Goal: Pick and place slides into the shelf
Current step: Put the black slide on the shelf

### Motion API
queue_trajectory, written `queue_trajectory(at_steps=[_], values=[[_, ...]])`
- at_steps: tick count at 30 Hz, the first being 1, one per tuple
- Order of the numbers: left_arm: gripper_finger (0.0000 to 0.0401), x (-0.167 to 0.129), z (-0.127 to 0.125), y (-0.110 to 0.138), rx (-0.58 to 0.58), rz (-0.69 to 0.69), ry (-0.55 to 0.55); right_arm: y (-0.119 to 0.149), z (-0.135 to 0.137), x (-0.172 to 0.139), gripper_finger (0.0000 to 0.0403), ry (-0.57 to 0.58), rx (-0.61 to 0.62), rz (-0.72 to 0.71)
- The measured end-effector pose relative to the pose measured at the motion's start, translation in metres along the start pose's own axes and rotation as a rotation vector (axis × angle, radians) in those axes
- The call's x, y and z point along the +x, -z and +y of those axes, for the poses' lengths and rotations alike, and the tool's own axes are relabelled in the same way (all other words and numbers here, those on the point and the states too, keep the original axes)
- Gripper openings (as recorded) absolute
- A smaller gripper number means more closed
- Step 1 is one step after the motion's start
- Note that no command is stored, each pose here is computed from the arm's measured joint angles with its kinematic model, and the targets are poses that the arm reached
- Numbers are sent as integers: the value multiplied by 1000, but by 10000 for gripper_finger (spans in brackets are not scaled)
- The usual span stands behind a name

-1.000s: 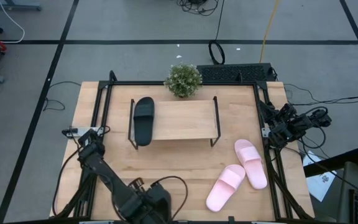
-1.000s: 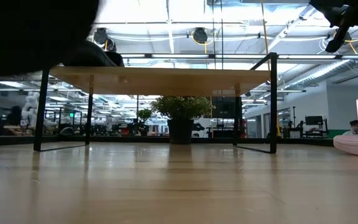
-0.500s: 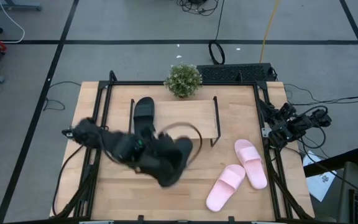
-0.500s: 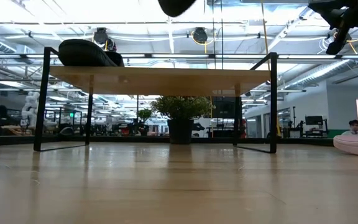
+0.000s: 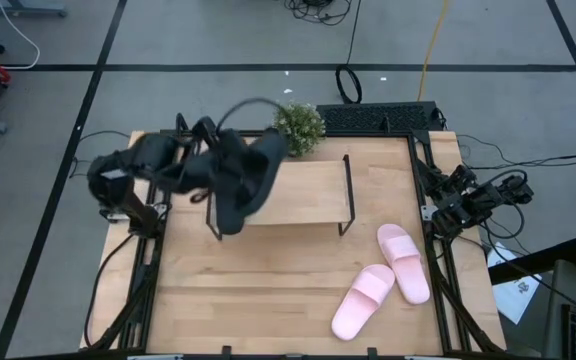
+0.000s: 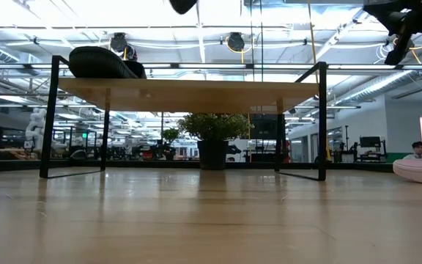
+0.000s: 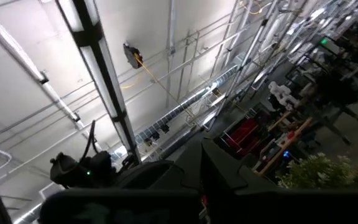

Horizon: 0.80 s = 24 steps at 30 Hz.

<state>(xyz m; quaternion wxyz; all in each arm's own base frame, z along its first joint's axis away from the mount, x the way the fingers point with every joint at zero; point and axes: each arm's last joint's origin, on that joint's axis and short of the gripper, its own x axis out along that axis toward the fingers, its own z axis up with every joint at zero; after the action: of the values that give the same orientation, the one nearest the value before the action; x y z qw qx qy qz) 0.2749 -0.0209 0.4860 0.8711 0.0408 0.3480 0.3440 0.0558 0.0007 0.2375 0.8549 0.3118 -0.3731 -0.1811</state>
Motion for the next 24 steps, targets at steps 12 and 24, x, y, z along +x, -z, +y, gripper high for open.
queue_trajectory(at_steps=[12, 24], values=[[0, 64, -1, -9, 207, 153, -70, 1, -2, 0, 0, 54, -11, 0], [0, 122, -51, -3, 368, 240, -210, 4, -2, 0, 0, 56, -47, 28]])
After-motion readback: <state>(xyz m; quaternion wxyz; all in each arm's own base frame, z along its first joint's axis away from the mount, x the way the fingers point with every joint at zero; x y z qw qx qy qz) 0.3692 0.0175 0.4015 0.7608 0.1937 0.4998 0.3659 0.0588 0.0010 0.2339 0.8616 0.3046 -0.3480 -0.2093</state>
